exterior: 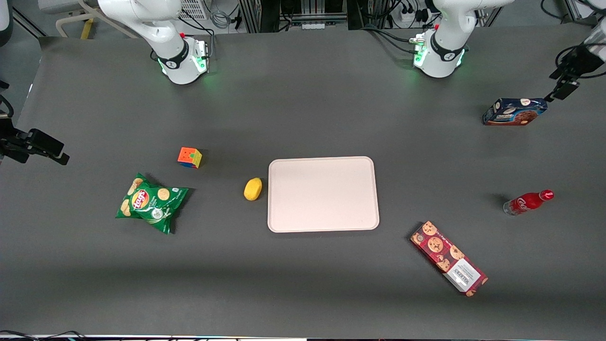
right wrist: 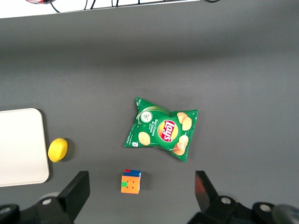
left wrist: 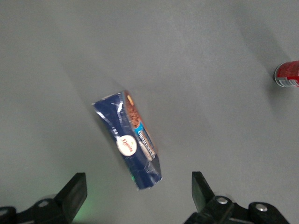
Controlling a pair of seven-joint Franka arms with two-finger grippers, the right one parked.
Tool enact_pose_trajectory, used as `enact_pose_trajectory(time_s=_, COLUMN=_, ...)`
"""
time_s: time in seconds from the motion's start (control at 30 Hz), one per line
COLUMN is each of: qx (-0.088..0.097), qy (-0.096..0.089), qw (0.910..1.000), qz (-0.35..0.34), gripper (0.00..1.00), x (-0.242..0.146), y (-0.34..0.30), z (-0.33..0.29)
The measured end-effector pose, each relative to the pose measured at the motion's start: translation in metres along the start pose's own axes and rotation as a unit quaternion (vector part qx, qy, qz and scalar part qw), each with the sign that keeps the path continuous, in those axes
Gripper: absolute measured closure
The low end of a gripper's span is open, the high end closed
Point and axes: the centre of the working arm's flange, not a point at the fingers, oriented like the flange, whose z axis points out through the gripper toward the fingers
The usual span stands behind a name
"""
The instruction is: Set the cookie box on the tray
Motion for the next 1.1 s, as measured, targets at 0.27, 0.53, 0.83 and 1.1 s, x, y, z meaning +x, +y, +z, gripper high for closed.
enact_pose_trajectory(time_s=0.27, qx=-0.001, qy=0.008, qw=0.9998, qz=-0.015, gripper=0.0, x=0.007, y=-0.003, z=0.051)
enact_pose_trajectory(time_s=0.53, qx=0.019, qy=0.007, qw=0.9995, qz=-0.024, gripper=0.0, x=0.016, y=-0.018, z=0.073)
enact_pose_trajectory(time_s=0.83, qx=0.004, qy=0.018, qw=0.9991, qz=-0.037, gripper=0.0, x=0.018, y=-0.04, z=0.089)
enact_pose_trajectory(time_s=1.1, qx=-0.003, qy=0.025, qw=0.9991, qz=-0.035, gripper=0.0, x=0.012, y=-0.039, z=0.102)
